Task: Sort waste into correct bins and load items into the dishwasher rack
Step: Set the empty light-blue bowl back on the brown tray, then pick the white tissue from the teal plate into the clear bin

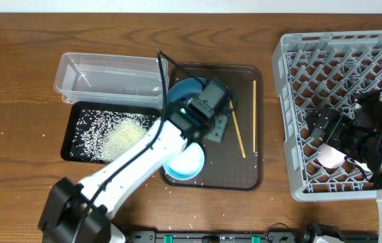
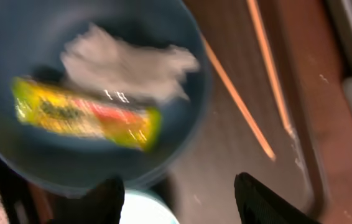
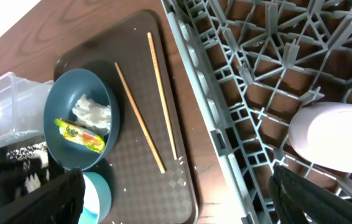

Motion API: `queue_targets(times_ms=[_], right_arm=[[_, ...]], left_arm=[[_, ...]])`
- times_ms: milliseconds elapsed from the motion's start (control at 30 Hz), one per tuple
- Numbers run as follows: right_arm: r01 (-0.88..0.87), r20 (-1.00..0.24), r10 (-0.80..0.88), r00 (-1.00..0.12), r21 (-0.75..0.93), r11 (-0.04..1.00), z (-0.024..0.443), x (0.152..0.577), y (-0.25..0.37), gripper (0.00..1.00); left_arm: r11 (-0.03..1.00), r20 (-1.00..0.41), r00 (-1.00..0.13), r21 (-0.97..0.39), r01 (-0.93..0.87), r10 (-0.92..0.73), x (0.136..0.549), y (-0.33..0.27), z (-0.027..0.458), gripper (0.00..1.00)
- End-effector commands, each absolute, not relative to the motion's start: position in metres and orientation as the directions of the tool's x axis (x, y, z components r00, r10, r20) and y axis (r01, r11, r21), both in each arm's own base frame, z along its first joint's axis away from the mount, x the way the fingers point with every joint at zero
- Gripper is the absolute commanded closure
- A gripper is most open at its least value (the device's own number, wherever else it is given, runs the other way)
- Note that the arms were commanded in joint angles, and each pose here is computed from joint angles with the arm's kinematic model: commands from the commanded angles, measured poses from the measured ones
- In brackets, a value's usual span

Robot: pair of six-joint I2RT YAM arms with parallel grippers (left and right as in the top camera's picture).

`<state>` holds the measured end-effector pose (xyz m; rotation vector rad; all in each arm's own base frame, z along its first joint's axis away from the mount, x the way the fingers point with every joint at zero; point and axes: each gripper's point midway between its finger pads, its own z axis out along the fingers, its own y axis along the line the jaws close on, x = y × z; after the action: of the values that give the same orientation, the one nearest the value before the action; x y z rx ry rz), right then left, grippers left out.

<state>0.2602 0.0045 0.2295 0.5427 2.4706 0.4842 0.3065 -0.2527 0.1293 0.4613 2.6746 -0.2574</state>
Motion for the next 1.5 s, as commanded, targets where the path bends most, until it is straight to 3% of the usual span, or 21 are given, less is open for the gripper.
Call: queue_targets(times_ms=[0,100,267,467,533,633,700,733,1067,1467], right_arm=[[0.254,-0.453,0.462,-0.763,0.447,0.858,0.234,0.262,0.008,0.07],[0.255,-0.452,0.462,-0.763,0.447,0.857,0.234,0.262,0.008,0.07],[0.255,-0.450,0.462,-0.764,0.447,0.857,0.234,0.261,0.008,0.07],[0.256,-0.449,0.463,-0.765,0.447,0.857,0.233,0.261,0.008,0.07],[0.256,-0.448,0.463,-0.765,0.447,0.857,0.233,0.261,0.008,0.07],[0.256,-0.448,0.463,-0.765,0.447,0.857,0.233,0.261,0.008,0.07],[0.256,-0.448,0.463,-0.765,0.447,0.857,0.233,0.261,0.008,0.06],[0.256,-0.448,0.462,-0.765,0.447,0.857,0.233,0.261,0.009,0.06],[0.256,-0.449,0.463,-0.765,0.447,0.857,0.233,0.261,0.008,0.06],[0.261,-0.439,0.464,-0.770,0.446,0.856,0.232,0.259,0.009,0.06]], left_arm=[[0.924,-0.407,-0.845,-0.007,0.381,0.346,0.336,-0.236,0.096,0.40],[0.906,-0.416,-0.822,0.010,0.422,0.388,0.357,-0.241,0.069,0.39],[0.871,-0.418,-0.783,0.047,0.489,0.462,0.373,-0.251,0.035,0.27],[0.872,-0.405,-0.789,0.048,0.487,0.463,0.379,-0.253,0.010,0.26],[0.872,-0.389,-0.795,0.048,0.487,0.465,0.377,-0.252,0.002,0.36],[0.874,-0.389,-0.797,0.047,0.484,0.462,0.376,-0.253,0.004,0.74],[0.887,-0.412,-0.803,0.032,0.460,0.431,0.378,-0.254,0.017,0.91],[0.894,-0.430,-0.803,0.023,0.447,0.413,0.379,-0.255,0.028,0.94],[0.932,-0.670,-0.701,-0.039,0.360,0.243,0.384,-0.222,0.183,0.94],[0.996,-0.693,-0.719,-0.015,0.086,0.051,0.454,-0.102,0.170,0.94]])
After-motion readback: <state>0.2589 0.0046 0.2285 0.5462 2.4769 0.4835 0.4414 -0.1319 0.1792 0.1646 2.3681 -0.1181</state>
